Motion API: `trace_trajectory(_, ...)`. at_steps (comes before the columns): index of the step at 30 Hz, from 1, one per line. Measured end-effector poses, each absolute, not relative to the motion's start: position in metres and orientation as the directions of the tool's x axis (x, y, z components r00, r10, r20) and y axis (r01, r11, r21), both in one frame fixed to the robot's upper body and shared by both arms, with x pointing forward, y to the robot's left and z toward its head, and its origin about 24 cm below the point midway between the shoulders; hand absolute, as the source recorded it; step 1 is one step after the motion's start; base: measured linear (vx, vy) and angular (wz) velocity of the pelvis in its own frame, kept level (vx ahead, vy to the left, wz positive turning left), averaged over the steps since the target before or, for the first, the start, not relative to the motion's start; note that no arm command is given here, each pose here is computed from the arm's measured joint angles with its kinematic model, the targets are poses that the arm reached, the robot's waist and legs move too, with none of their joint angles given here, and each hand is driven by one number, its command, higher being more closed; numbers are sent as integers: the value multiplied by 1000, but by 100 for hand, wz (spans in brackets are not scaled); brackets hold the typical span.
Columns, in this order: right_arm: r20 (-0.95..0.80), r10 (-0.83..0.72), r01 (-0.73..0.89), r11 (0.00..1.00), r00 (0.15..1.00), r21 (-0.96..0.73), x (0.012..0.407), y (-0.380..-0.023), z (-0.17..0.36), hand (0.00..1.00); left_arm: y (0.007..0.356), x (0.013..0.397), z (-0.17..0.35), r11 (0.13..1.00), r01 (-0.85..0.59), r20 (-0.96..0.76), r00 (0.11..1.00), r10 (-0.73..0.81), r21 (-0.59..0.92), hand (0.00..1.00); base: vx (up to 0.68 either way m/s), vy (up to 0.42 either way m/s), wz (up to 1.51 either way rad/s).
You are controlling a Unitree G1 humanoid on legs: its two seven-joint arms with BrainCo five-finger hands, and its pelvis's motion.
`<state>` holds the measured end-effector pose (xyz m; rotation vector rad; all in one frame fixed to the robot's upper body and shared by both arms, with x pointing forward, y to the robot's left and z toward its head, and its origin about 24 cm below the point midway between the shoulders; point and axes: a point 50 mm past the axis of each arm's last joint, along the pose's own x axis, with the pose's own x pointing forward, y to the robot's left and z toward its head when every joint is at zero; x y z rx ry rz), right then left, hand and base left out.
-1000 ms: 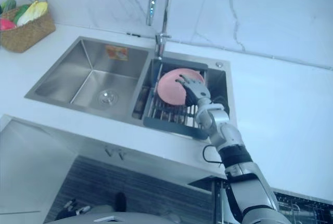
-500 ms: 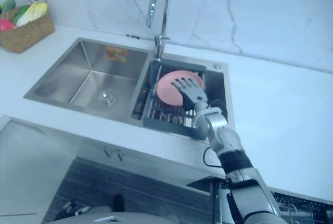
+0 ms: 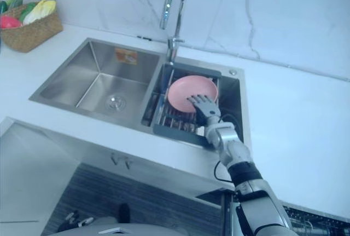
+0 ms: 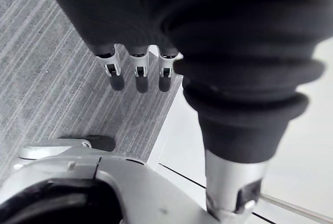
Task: Walk over to the sink, pick up the cup, carry it to the dishwasher, place the cup inside the dishwasher, then close the dishwasher door
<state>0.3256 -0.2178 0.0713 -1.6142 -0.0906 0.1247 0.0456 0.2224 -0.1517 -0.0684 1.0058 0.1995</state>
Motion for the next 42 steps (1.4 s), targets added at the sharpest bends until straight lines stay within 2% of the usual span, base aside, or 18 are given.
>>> trace_trajectory(9,-8,104,5,-122,995,-992,337,-220,76,0,222,50,-151,984,-177,-840,527,125,35,0,5,0,4)
trace_trajectory(14,-44,54,-36,-140,998,-990,340,-228,69,0,222,52,-151,985,-171,-837,533,123,36,0,15,0,9)
trace_trajectory(15,-39,56,-31,-140,998,-990,341,-228,71,100,222,52,-151,984,-172,-837,532,124,36,0,0,0,0)
trace_trajectory(34,44,66,57,-215,997,-975,357,-227,96,100,224,62,-147,981,-189,-813,565,142,40,0,-4,1,0)
trace_trajectory(42,91,105,99,-74,990,-992,356,-232,107,100,225,63,-146,980,-192,-805,574,147,42,0,9,5,-3)
